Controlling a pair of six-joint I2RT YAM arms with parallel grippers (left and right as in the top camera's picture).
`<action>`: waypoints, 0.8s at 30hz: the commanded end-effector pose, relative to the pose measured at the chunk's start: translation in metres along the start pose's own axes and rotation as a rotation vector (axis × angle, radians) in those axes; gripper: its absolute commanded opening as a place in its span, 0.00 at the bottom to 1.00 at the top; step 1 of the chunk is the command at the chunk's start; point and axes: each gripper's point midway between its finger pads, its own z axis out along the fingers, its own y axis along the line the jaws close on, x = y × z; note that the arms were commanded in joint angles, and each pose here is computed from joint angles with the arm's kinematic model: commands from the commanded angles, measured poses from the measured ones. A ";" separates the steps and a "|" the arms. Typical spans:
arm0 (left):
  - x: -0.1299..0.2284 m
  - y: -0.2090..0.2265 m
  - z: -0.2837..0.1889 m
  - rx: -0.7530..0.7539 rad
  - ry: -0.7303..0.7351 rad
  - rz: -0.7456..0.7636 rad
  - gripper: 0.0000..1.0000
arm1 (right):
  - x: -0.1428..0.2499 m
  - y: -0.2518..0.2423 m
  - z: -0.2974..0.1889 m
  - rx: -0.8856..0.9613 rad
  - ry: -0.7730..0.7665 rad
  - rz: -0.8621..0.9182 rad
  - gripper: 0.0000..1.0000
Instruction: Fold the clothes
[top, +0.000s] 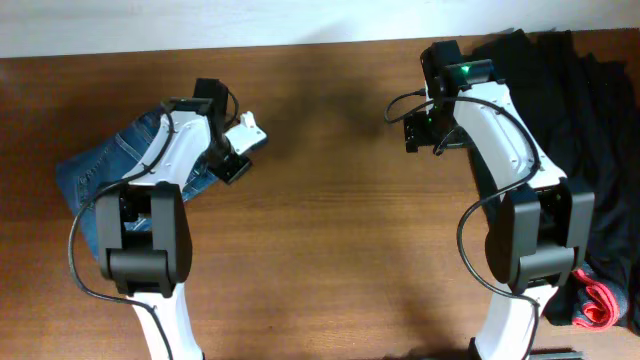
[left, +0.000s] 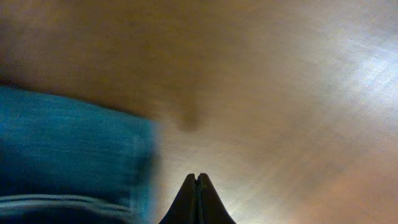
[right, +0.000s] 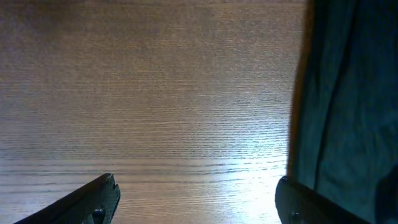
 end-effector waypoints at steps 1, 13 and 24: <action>0.009 0.034 -0.001 -0.139 0.011 -0.102 0.02 | 0.000 -0.003 -0.006 -0.003 -0.010 0.005 0.86; 0.017 0.100 0.012 -0.258 -0.096 -0.349 0.05 | 0.004 -0.003 -0.006 -0.001 0.006 0.003 0.85; 0.050 0.163 -0.001 -0.364 -0.200 -0.657 0.05 | 0.006 -0.003 -0.006 0.000 0.013 0.006 0.85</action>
